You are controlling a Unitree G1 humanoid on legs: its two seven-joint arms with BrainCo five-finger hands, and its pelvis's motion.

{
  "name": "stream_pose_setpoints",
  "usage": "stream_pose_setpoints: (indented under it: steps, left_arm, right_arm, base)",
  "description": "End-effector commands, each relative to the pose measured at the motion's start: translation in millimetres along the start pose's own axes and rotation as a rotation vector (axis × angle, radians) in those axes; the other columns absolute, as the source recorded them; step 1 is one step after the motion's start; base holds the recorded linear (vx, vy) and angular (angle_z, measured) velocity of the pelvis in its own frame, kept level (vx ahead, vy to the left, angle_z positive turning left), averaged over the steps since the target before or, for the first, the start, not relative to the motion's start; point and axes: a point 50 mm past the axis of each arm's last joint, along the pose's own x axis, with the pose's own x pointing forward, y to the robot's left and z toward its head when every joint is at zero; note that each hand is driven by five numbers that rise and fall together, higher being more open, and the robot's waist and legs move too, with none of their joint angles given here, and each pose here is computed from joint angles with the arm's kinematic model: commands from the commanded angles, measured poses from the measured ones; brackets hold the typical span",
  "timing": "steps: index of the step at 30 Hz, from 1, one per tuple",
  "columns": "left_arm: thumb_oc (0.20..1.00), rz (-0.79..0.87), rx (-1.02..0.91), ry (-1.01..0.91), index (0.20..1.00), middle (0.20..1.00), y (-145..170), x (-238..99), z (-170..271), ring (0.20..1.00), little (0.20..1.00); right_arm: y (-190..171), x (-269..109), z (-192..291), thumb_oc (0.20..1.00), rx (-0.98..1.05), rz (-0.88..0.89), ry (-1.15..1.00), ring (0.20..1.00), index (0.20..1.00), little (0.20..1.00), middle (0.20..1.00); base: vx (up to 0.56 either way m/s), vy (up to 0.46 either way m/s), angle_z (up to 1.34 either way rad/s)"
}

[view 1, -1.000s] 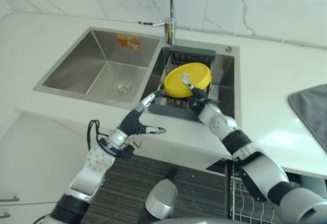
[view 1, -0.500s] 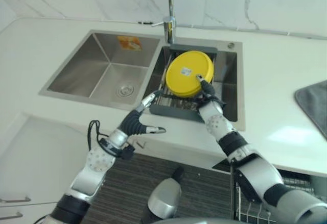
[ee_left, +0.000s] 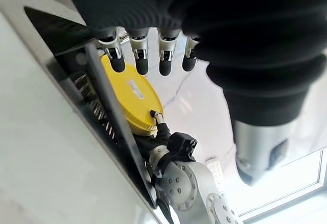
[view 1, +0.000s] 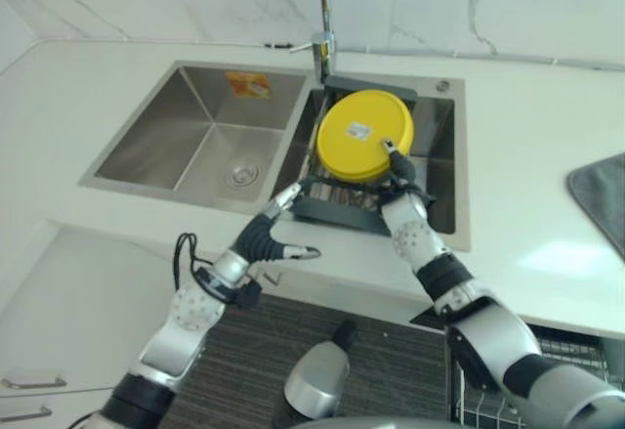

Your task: Place the dishes in the dishwasher.

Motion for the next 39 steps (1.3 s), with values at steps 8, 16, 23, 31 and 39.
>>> stream_pose_setpoints:
  steps: [8,16,23,31,39]
  left_arm:
    - [1.0,0.001,-0.035,-0.065,1.0,1.0,-6,-2,5,1.0,1.0]
    - [1.0,0.003,-0.046,-0.059,1.0,1.0,-8,0,5,1.0,1.0]
    - [1.0,0.025,-0.052,-0.068,1.0,1.0,-9,2,7,1.0,1.0]
    - [1.0,0.078,-0.029,-0.064,1.0,1.0,-8,12,7,1.0,1.0]
    - [1.0,0.086,-0.003,-0.071,1.0,1.0,-2,7,8,1.0,1.0]
  right_arm:
    - [46,-26,53,0.2,-0.166,0.215,-0.403,0.2,0.2,0.2,0.2]
    - [40,-34,71,0.2,-0.148,0.263,-0.432,0.2,0.2,0.2,0.2]
    - [35,-62,83,0.2,-0.026,0.488,-0.439,0.2,0.2,0.2,0.2]
    - [8,-105,107,0.2,-0.09,0.671,-0.476,0.2,0.2,0.2,0.2]
    - [-29,-127,137,0.2,-0.335,0.593,-0.614,0.2,0.2,0.2,0.2]
  base:
    - [-0.05,-0.063,-0.06]
    - [-0.1,-0.045,-0.16]
    - [-0.09,-0.098,-0.33]
    - [-0.04,-0.095,-0.83]
    - [0.01,-0.071,-0.39]
